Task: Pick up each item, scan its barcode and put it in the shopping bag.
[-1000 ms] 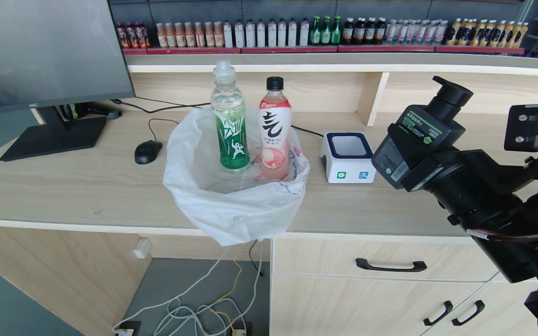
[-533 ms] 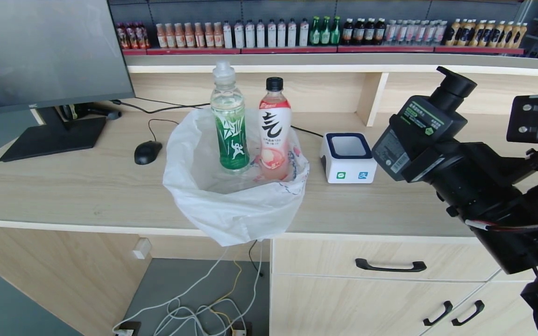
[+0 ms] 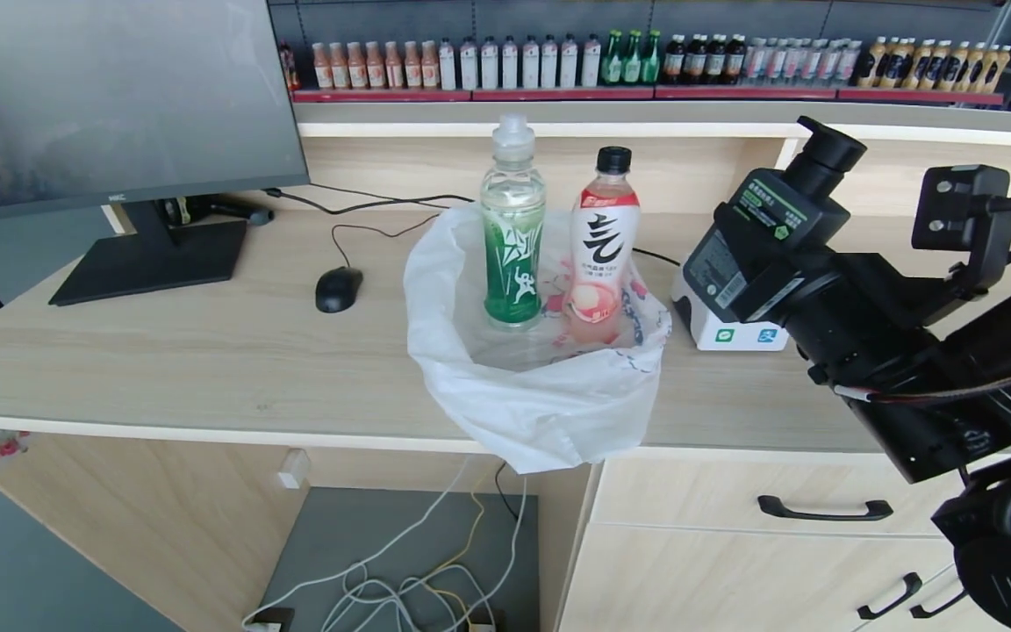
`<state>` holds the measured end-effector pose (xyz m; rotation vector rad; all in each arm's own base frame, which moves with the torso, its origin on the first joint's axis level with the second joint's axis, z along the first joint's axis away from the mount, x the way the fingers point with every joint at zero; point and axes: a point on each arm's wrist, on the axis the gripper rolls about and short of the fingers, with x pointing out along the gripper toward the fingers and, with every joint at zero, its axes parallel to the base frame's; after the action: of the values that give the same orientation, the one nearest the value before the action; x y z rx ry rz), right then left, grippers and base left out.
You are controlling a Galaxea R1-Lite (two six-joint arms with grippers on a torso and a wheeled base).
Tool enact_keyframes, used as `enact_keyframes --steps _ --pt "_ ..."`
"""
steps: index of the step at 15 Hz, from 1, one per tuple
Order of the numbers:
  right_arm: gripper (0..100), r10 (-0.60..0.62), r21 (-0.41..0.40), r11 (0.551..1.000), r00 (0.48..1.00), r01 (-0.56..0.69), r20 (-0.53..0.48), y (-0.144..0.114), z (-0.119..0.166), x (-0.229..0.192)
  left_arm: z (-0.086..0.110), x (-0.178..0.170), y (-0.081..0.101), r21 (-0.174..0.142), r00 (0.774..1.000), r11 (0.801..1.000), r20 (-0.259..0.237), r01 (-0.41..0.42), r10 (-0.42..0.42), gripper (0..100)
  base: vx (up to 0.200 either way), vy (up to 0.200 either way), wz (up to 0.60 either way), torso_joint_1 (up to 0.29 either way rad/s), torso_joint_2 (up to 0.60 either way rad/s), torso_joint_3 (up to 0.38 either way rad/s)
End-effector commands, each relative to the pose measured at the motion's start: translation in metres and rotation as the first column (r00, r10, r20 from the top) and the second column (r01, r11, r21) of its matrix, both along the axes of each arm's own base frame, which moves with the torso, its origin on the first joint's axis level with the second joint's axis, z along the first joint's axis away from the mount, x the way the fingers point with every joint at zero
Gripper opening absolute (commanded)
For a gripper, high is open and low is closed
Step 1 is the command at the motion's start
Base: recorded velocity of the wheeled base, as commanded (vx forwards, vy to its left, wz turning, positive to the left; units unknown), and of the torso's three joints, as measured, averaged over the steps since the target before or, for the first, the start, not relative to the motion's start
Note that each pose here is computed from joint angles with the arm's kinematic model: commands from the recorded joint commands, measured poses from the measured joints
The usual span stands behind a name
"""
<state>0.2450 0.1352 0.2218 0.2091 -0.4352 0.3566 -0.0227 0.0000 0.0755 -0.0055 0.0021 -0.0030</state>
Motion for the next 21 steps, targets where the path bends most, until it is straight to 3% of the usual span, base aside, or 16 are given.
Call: enact_keyframes --steps 1,5,13,21 --pt "0 0.0 0.004 1.0 1.0 0.0 0.012 0.002 0.002 0.004 0.0 0.0 0.0 0.001 1.0 1.0 0.001 0.0 0.0 100 0.0 0.2 0.0 0.002 0.01 0.007" --pt "0 0.004 0.003 1.0 1.0 -0.004 0.02 0.004 0.004 0.005 0.0 0.0 0.0 0.001 1.0 1.0 0.001 0.0 0.0 100 0.0 0.2 0.0 0.001 0.0 0.005" --pt "0 0.015 -0.011 1.0 1.0 -0.015 0.013 0.011 -0.003 0.02 0.0 0.0 0.0 0.004 1.0 1.0 0.001 0.0 0.0 100 0.0 0.0 0.0 0.0 0.0 0.0" --pt "0 0.023 -0.088 0.996 0.998 -0.029 -0.067 0.019 -0.039 0.05 0.0 0.0 0.0 0.004 1.0 1.0 0.001 0.0 0.0 100 0.0 0.0 0.0 0.0 0.0 0.0"
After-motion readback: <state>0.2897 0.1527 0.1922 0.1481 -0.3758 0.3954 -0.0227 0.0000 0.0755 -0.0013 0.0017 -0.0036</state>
